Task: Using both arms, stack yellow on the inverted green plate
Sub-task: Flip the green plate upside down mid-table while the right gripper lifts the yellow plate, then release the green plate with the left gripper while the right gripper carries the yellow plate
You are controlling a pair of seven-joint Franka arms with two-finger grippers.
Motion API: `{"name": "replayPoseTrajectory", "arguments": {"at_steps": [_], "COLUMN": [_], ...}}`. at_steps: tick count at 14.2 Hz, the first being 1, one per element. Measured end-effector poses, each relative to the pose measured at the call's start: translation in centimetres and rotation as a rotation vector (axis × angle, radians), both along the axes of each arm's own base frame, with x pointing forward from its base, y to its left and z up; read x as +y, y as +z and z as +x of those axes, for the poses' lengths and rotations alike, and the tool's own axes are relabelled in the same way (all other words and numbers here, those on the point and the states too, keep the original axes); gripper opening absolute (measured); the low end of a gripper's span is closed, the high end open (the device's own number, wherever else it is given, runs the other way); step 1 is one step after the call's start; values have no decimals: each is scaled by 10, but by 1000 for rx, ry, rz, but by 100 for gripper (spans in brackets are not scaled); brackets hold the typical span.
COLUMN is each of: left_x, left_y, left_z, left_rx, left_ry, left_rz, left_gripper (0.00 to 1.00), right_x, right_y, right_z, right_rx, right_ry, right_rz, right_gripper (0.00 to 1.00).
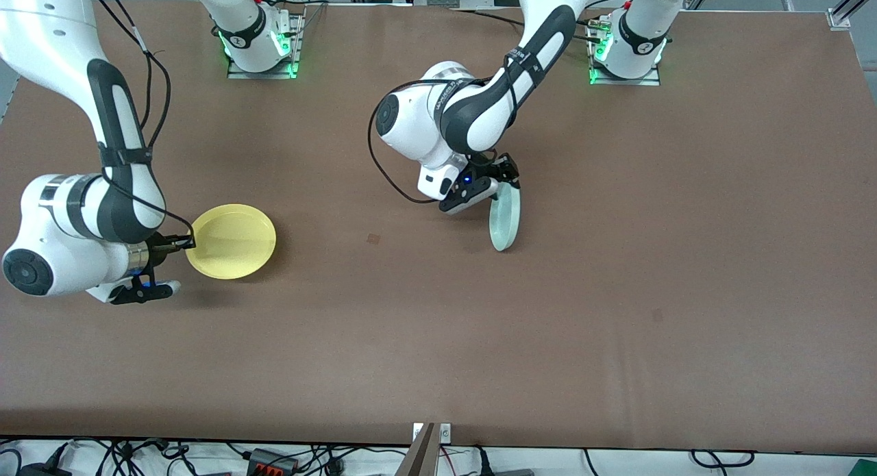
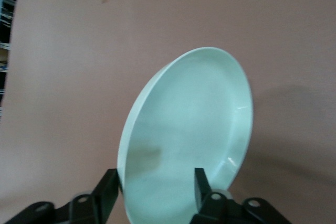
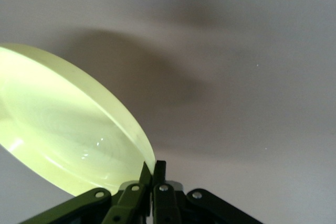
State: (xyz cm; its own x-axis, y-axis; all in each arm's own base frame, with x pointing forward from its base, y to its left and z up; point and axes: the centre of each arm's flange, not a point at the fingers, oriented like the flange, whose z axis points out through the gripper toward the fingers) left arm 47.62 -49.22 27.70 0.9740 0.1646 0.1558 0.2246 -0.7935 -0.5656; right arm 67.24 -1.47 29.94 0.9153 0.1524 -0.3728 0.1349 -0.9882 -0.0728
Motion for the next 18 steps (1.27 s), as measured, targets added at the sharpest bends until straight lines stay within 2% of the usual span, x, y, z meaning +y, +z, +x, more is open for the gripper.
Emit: {"name": "replayPoseTrajectory", "arguments": {"at_steps": [1, 3, 6, 9, 13, 16, 18], "left_x": [-9, -33, -52, -53, -51, -33, -2], "left_y": [6, 12, 2, 8, 20, 30, 50], "left_z": [0, 0, 6, 16, 38, 59, 76], "left_rx": [-2, -6, 6, -9, -33, -34, 21], "left_ry": [0, 2, 48, 71, 148, 134, 71], "left_rz": [-63, -245, -450, -518, -683, -703, -659], "left_gripper": [78, 99, 100, 100, 100, 100, 100], "right_x": [4, 4, 0, 3, 21, 41, 66], "right_y": [7, 8, 6, 12, 23, 31, 38], "right_z": [0, 0, -1, 0, 2, 4, 2], "right_rx": [-7, -8, -5, -14, -37, -52, -64], "right_ry": [7, 28, 36, 43, 72, 100, 126], "right_rz": [1, 9, 14, 15, 16, 18, 15], "right_gripper": [3, 3, 3, 3, 3, 3, 3]}}
